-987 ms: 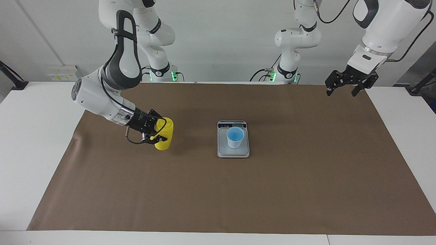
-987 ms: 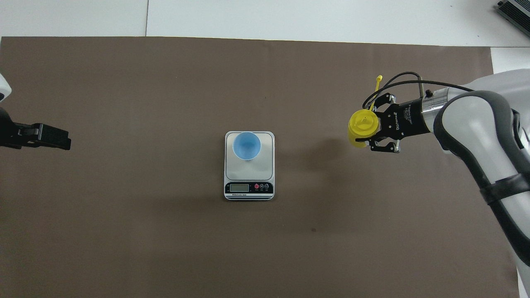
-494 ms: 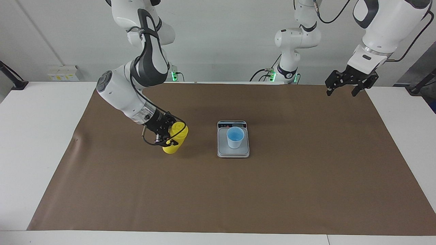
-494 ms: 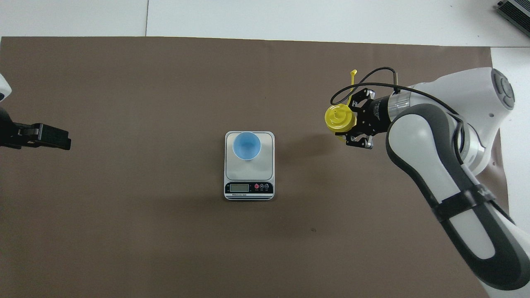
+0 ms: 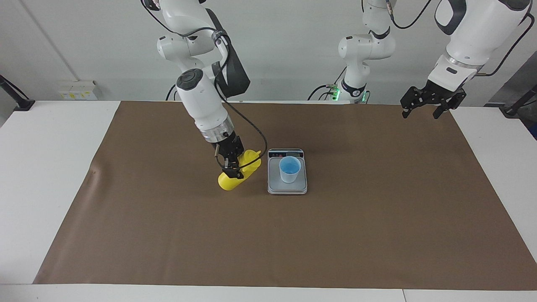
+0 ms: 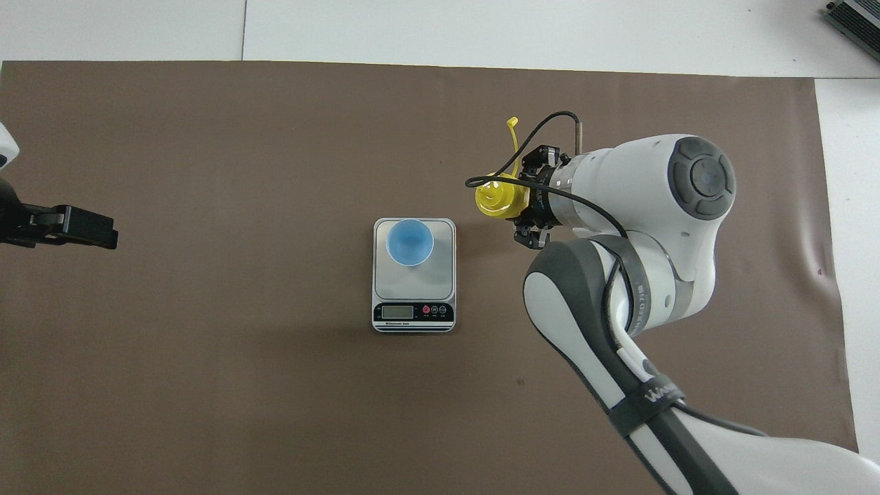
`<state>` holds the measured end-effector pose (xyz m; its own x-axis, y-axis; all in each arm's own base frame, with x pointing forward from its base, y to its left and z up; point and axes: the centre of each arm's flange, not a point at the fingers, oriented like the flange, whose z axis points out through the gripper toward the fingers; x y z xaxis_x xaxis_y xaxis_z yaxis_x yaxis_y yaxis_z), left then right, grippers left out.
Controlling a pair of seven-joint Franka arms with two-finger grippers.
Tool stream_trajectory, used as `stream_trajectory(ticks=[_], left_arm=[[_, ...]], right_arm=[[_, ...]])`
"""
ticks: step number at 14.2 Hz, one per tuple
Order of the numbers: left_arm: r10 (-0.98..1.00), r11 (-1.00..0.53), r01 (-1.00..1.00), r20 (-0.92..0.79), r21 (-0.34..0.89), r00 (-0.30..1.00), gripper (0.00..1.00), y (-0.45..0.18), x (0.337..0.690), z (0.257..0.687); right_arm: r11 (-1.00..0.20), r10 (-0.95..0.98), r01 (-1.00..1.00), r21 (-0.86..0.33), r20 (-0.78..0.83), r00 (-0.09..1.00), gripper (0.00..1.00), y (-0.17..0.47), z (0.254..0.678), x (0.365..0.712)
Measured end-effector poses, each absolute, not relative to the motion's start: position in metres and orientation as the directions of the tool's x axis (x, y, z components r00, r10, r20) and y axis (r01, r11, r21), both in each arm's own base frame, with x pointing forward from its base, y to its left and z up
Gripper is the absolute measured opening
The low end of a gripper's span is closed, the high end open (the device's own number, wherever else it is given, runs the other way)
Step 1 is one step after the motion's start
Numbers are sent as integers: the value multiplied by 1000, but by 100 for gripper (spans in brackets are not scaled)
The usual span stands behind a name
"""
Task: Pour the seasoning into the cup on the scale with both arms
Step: 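Lift the bottle with the right gripper and carry it over the cup, then tilt the bottle nozzle down into the cup with the right gripper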
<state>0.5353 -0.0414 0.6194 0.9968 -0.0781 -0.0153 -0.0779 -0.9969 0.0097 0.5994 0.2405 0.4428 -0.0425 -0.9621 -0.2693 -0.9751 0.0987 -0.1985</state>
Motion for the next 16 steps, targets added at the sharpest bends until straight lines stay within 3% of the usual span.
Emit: stream_trajectory(ticks=[9,16], left_arm=[[-78,-997,-78,-15,10,997,100,-41,535,619],[-78,-997,-78,-15,10,997,100,-41,535,619]], right_arm=[[7,-993,-915,-403,-107,40,52,319,440,607],[-300,-953,-814,-498,195,232,52,338,413,606]])
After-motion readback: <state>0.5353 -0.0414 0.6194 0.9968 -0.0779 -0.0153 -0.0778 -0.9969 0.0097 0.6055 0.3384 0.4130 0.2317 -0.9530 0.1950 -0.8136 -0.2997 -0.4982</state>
